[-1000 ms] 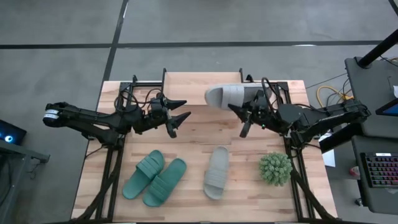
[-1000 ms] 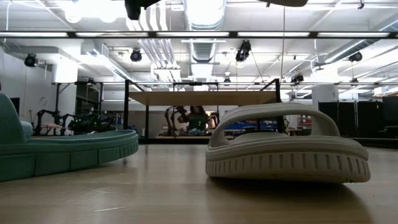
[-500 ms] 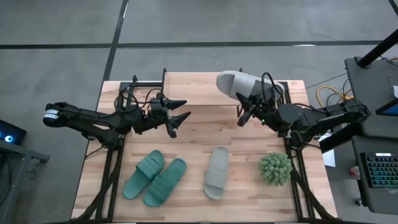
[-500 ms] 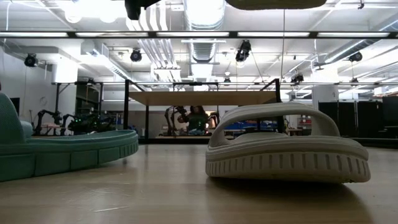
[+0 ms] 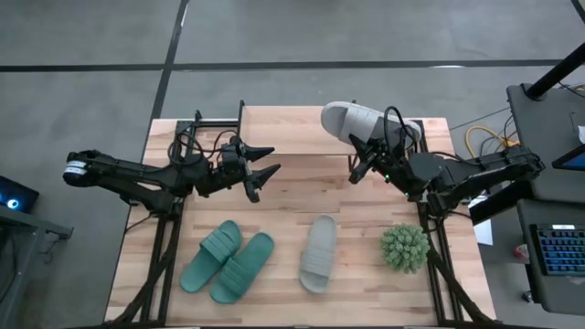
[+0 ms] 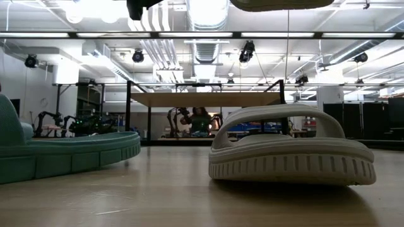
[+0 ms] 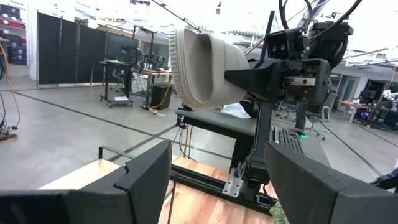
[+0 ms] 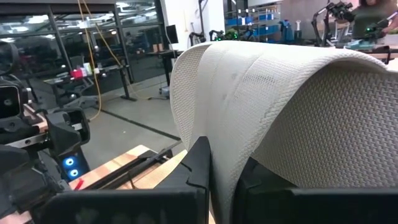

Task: Pick and place slides into the shelf
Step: Put the right gray slide on the shelf

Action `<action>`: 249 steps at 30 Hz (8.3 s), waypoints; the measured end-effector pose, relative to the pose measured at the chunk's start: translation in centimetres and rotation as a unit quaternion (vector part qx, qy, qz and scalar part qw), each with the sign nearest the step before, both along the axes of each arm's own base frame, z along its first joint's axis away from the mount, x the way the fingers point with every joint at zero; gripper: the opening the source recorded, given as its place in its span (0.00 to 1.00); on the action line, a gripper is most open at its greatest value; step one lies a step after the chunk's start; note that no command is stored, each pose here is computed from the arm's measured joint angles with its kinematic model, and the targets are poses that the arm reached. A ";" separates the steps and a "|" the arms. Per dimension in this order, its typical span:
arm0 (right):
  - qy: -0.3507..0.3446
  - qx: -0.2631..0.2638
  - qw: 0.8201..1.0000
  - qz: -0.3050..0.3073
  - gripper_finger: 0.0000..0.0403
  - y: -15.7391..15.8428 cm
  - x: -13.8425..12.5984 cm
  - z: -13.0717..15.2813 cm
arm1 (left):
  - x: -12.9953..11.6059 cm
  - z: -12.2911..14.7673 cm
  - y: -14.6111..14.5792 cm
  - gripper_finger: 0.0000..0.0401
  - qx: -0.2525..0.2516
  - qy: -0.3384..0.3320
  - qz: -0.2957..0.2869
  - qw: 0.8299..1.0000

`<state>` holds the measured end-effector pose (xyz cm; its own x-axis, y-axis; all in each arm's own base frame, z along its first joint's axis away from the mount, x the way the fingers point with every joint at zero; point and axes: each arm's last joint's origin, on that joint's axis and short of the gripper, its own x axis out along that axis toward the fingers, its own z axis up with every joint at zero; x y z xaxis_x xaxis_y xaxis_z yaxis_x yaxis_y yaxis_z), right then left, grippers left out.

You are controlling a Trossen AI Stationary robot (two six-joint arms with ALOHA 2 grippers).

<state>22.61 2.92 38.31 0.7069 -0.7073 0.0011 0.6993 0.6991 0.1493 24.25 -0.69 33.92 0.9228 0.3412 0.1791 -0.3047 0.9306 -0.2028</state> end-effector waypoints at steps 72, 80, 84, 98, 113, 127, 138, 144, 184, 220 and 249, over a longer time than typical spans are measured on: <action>0.084 -0.020 0.979 0.184 0.03 0.5 1.8 -1.8 | 0.1 0.8 -0.1 0.61 -0.050 -0.070 -0.021 0.996; 0.080 -0.025 0.979 0.187 0.03 0.9 3.6 -2.7 | 1.7 -0.2 -0.1 0.61 -0.053 -0.053 -0.002 0.997; 0.080 -0.021 0.979 0.186 0.03 1.0 3.8 -2.9 | 2.3 -0.3 -0.1 0.61 -0.052 -0.048 -0.003 0.997; 0.076 -0.024 0.979 0.189 0.03 1.0 3.8 -2.8 | 3.5 -1.3 -0.2 0.61 -0.053 -0.037 0.007 0.998; 0.068 -0.023 0.972 0.223 0.03 1.2 3.9 -2.7 | 4.5 -1.9 0.0 0.61 -0.055 -0.043 0.020 0.997; 0.072 -0.030 0.968 0.238 0.03 1.2 4.0 -2.7 | 4.6 -2.0 0.0 0.59 -0.029 -0.031 0.026 0.999; 0.066 -0.034 0.964 0.257 0.03 1.3 4.0 -2.5 | 4.6 -1.9 -0.1 0.26 -0.022 -0.033 0.001 0.999; 0.066 -0.034 0.963 0.258 0.03 1.4 4.0 -2.5 | 4.6 -1.9 0.0 0.05 -0.021 -0.033 0.000 0.999; 0.077 -0.055 0.963 0.251 0.03 1.3 4.0 -2.5 | 4.0 -1.3 0.3 0.04 -0.025 -0.042 0.019 0.999; 0.108 -0.084 0.965 0.222 0.39 0.6 1.2 -1.2 | 3.5 -0.8 0.7 0.04 -0.014 -0.043 0.064 0.997; 0.091 -0.081 0.992 0.044 0.36 -1.4 -4.2 1.3 | -2.7 3.1 1.4 0.04 -0.030 -0.074 0.147 0.986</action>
